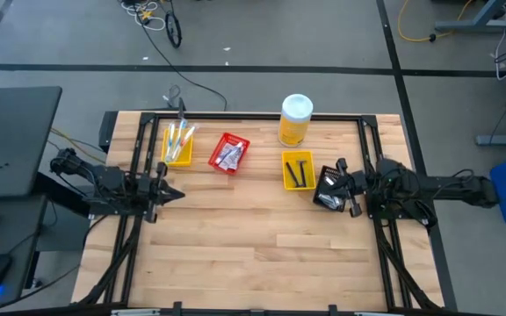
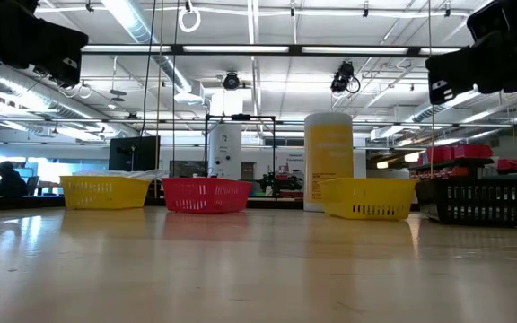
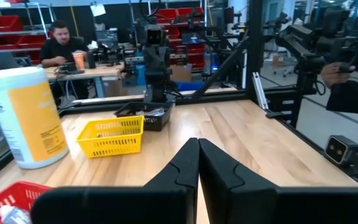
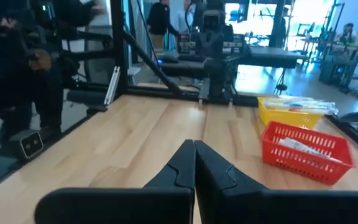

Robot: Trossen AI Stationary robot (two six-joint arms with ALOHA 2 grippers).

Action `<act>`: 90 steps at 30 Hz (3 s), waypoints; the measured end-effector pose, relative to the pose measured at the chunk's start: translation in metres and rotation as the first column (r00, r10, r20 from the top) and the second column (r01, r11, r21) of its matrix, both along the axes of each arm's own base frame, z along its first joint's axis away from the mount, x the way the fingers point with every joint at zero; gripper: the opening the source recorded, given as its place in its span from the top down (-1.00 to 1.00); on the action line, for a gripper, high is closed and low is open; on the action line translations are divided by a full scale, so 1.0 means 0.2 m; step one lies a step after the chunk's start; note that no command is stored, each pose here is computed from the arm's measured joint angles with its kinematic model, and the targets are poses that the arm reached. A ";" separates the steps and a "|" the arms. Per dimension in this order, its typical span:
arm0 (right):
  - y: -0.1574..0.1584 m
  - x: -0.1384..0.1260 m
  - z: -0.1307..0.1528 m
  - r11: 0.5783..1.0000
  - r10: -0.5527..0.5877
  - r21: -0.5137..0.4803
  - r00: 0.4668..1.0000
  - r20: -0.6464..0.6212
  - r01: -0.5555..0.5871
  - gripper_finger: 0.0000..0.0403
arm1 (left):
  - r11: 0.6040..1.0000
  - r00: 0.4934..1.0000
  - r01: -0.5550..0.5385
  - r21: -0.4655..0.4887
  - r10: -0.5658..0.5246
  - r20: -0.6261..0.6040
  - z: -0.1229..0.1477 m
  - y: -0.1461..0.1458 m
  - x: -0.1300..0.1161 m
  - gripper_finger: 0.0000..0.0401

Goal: Pick & Place Travel size toiletries
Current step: Return to Home Position

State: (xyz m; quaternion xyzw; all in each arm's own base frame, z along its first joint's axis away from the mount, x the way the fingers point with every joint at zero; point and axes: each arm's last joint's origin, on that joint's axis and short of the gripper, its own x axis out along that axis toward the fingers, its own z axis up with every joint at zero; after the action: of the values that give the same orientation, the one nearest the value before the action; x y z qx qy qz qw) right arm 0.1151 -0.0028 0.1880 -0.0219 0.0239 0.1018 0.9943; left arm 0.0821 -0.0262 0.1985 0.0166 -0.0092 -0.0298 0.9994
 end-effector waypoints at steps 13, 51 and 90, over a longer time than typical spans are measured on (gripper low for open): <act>0.01 0.00 -0.09 0.999 0.043 0.027 0.998 0.050 -0.044 0.99 | 0.999 0.999 0.033 -0.006 -0.033 -0.001 0.00 0.00 0.00 0.93; 0.00 0.00 -0.09 1.000 0.014 0.021 0.998 0.065 -0.015 0.93 | 0.988 0.995 0.100 -0.119 -0.098 0.020 -0.14 -0.04 0.05 0.91; 0.00 0.00 -0.09 1.000 0.014 0.021 0.998 0.065 -0.015 0.94 | 0.988 0.995 0.099 -0.122 -0.096 0.029 -0.13 -0.04 0.05 0.91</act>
State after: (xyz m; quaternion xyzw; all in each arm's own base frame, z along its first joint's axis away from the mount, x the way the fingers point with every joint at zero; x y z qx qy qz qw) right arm 0.1146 -0.0022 0.1705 -0.0146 -0.0099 0.1086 0.9939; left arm 0.0919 -0.0335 0.1715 -0.0452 -0.0233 -0.0778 0.9957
